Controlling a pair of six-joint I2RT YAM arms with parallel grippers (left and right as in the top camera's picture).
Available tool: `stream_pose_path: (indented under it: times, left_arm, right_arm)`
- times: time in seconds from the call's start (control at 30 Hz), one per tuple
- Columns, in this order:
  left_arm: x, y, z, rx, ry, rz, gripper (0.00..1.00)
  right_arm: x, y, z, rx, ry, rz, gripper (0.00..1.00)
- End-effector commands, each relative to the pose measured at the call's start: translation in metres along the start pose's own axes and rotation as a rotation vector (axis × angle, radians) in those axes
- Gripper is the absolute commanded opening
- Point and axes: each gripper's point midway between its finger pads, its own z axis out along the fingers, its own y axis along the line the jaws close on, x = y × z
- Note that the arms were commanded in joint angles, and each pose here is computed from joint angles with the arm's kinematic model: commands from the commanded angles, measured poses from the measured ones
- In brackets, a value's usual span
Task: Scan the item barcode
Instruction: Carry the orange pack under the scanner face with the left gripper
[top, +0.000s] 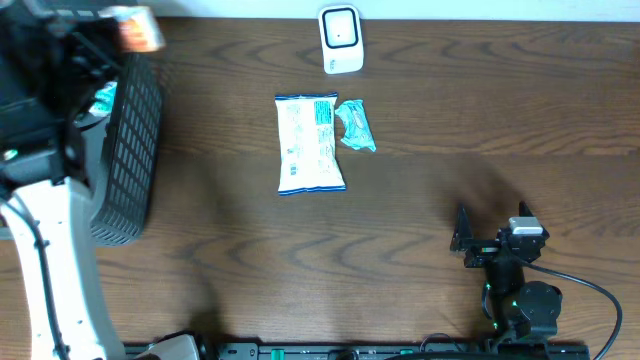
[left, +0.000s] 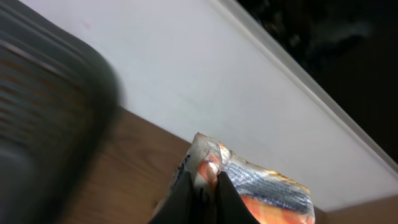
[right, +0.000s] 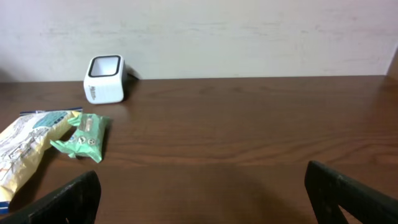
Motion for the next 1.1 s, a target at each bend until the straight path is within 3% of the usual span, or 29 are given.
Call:
stream_pose_path:
  times: [0.0, 0.17, 0.37, 0.47, 0.67, 0.87, 0.97, 1.07]
  left_arm:
    - [0.069, -0.047, 0.049, 0.119, 0.207, -0.026, 0.08]
    - [0.145, -0.073, 0.091, 0.124, 0.369, 0.007, 0.07]
    - [0.296, -0.105, 0.148, 0.061, 0.552, 0.149, 0.07]
    - [0.334, -0.123, 0.157, 0.117, 0.578, 0.217, 0.07]
    - [0.42, -0.151, 0.171, 0.303, 0.61, 0.525, 0.08]
    - [0.465, -0.124, 0.193, 0.232, 0.577, 0.743, 0.08]
    - [0.477, -0.114, 0.195, 0.252, 0.593, 0.849, 0.17]
    - [0.475, -0.114, 0.197, 0.27, 0.582, 0.902, 0.47]
  right_arm:
    - [0.001, -0.002, 0.0, 0.011, 0.0, 0.011, 0.99]
    - [0.001, -0.002, 0.0, 0.011, 0.0, 0.011, 0.99]
    - [0.001, -0.002, 0.0, 0.011, 0.0, 0.011, 0.99]
    - [0.001, -0.002, 0.0, 0.011, 0.0, 0.011, 0.99]
    - [0.001, -0.002, 0.0, 0.011, 0.0, 0.011, 0.99]
    - [0.001, -0.002, 0.0, 0.011, 0.0, 0.011, 0.99]
    - [0.001, -0.002, 0.0, 0.011, 0.0, 0.012, 0.99]
    - [0.001, -0.002, 0.0, 0.011, 0.0, 0.011, 0.99]
